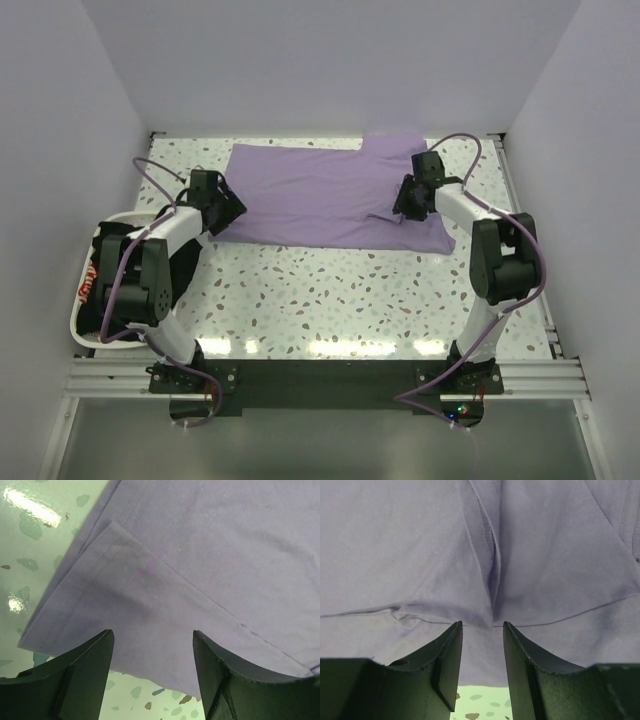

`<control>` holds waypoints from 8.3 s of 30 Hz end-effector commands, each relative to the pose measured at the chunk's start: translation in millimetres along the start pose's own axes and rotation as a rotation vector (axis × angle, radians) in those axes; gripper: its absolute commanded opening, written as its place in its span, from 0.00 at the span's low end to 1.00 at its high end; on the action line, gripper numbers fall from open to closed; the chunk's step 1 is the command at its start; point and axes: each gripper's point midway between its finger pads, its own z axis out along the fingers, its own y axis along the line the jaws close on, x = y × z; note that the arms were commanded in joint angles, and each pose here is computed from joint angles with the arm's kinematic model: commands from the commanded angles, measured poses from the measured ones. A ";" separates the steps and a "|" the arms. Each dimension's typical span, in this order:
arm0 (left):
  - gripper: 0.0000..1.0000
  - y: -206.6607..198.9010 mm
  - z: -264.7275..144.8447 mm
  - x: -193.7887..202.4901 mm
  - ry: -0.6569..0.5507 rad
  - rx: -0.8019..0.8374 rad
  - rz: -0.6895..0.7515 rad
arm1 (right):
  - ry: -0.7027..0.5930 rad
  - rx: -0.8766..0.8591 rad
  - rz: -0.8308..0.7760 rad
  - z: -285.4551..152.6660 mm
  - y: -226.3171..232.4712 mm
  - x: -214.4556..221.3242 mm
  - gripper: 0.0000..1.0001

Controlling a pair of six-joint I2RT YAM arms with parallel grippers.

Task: Fold and stack the t-shirts
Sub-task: Fold the tshirt

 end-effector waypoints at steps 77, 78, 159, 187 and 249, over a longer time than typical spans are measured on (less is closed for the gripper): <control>0.68 -19.8 -12.3 -19.4 -0.047 0.060 0.034 | -0.217 -0.006 0.041 30.6 7.7 -103.7 0.25; 0.68 -19.8 -12.2 -19.4 -0.046 0.060 0.034 | -0.199 0.000 0.036 39.5 5.2 -100.7 0.25; 0.41 78.9 -5.3 10.5 -0.155 -0.287 -0.100 | -0.118 0.225 0.395 -26.9 -138.6 31.1 0.41; 0.00 101.0 -65.2 58.2 -0.157 -0.336 -0.094 | -0.047 0.387 0.514 -110.6 -193.7 66.6 0.00; 0.51 -77.7 139.2 -122.2 -0.282 -0.242 0.415 | -0.403 -0.116 -0.014 -9.4 -9.3 -191.6 0.75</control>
